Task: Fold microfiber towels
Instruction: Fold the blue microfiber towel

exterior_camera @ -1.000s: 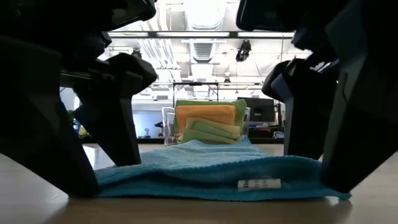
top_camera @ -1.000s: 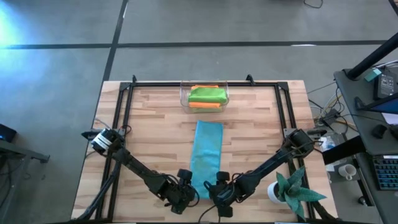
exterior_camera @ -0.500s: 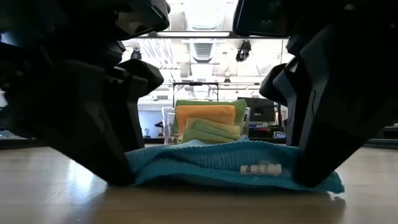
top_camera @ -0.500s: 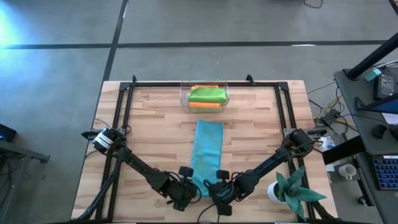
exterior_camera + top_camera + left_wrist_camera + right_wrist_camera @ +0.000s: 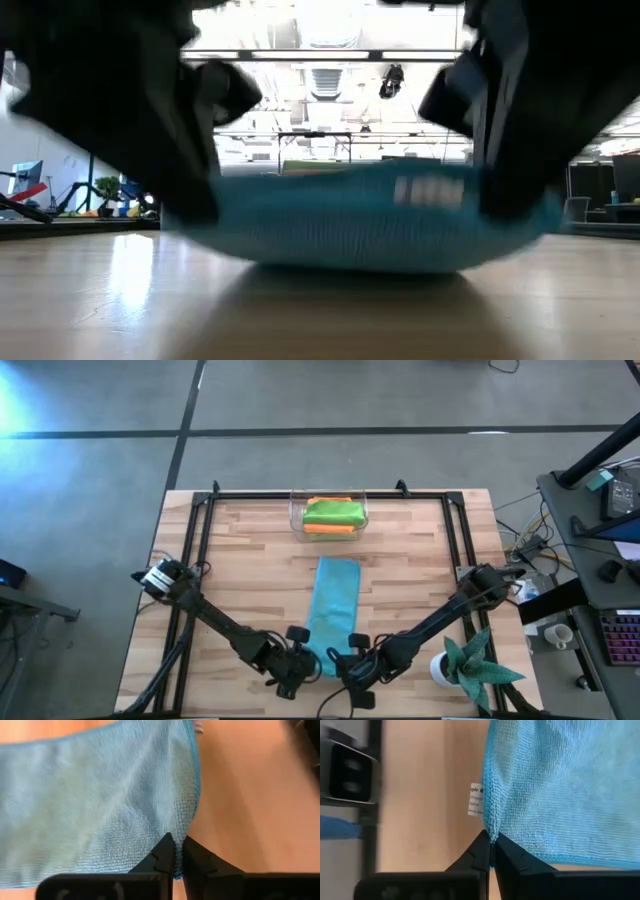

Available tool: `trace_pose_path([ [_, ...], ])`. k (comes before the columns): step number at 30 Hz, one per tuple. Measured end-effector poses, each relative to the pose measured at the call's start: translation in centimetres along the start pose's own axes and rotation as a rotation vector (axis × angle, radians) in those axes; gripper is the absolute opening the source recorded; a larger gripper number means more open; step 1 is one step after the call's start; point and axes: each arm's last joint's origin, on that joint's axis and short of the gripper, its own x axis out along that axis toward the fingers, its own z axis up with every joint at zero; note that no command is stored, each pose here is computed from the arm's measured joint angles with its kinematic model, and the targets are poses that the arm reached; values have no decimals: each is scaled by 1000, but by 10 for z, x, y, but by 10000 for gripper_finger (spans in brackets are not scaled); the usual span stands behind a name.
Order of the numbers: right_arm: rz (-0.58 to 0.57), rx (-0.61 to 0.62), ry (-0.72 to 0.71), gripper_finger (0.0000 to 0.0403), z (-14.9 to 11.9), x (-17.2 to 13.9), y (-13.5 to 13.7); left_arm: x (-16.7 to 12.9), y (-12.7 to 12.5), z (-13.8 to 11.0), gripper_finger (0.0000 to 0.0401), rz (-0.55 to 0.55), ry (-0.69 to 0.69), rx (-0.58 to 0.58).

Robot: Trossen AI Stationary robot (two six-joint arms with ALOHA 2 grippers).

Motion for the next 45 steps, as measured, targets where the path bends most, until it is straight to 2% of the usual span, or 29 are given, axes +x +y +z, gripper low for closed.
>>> trace_pose_path([
  [7, 21, 33, -29, 9, 17, -43, 5, -42, 11, 19, 6, -34, -87, 0],
  [13, 15, 79, -93, 9, 28, -79, 3, -64, 23, 21, 6, -20, -76, 31],
  [18, 12, 147, -95, 9, 31, -90, 4, -85, 26, 30, 6, -44, -134, -61],
  [23, 71, 217, -105, 9, 34, -100, 17, -106, 20, 42, 6, -101, -198, -93],
  [28, 84, 247, -146, 9, 41, -114, 24, -110, 18, 47, 5, -125, -204, -168],
  [31, 11, 250, -146, 9, 41, -116, 19, -107, 23, 45, 5, -76, -190, -174],
  [36, -146, 316, -101, 9, 41, -110, -7, -101, 50, 41, 5, 108, -124, -202],
  [45, -324, 481, -55, 9, 39, -82, -62, -71, 97, 35, 5, 242, 8, -275],
])
